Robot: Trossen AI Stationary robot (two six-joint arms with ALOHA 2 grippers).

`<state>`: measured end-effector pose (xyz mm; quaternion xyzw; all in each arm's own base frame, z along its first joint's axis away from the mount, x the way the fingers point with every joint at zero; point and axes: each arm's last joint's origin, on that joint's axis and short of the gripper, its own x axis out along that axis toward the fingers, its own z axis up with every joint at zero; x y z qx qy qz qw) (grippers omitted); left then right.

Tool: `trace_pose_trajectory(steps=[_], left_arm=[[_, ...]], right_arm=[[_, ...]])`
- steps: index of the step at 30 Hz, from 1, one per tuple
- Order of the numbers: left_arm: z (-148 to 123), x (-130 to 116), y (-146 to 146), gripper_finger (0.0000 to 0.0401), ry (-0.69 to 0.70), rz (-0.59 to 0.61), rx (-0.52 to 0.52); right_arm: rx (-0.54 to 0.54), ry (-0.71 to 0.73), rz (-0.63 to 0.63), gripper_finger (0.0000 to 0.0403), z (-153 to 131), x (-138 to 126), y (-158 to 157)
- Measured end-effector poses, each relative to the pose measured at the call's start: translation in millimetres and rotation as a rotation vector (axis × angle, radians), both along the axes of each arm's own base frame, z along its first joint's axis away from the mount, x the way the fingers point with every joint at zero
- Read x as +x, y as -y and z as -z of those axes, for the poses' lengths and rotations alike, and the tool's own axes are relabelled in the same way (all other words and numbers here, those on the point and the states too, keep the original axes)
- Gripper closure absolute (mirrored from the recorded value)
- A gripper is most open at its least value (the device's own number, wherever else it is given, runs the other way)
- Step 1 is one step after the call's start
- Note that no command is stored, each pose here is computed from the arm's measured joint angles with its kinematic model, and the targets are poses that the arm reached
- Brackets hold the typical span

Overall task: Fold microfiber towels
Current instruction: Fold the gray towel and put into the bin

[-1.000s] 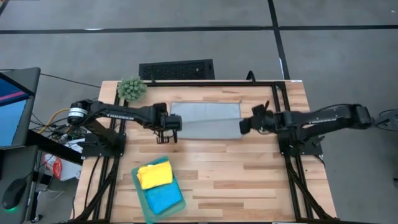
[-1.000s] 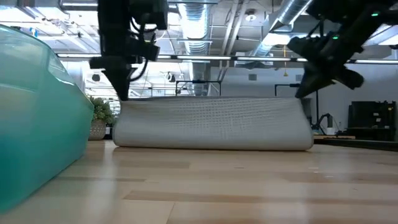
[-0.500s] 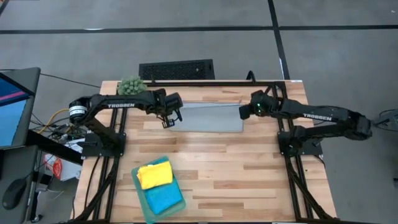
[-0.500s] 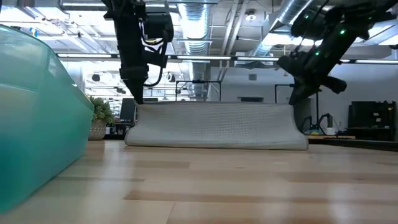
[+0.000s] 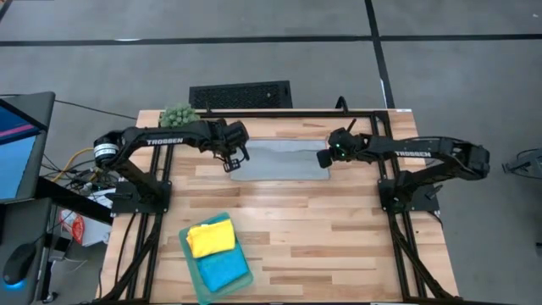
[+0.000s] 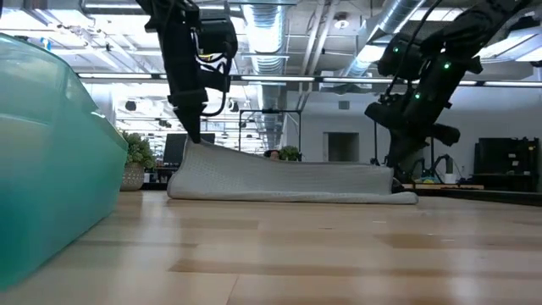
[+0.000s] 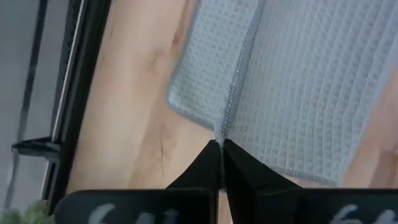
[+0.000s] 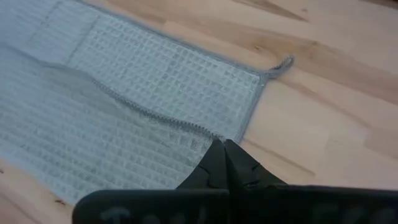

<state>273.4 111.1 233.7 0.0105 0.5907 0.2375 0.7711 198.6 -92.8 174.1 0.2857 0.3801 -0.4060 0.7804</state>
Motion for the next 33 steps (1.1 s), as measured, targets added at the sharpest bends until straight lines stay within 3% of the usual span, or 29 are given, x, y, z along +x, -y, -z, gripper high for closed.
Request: trace_pose_trajectory(steps=[5,14,21,33], left_arm=[[0,0,0,0.0401,0.021,-0.024,-0.03],[0,-1,1,0.0401,0.028,-0.072,-0.042],[-1,0,3,0.0401,0.037,-0.066,-0.036],[0,3,1,0.0401,0.058,-0.064,-0.024]], right_arm=[[-0.021,0.043,-0.037,0.0403,-10,-1,-11],[-0.016,0.1,0.004,0.0403,-33,-20,-36],[0.015,-0.005,0.042,0.0403,-30,-35,-46],[0.02,-0.061,0.001,0.0403,-8,-10,-37]])
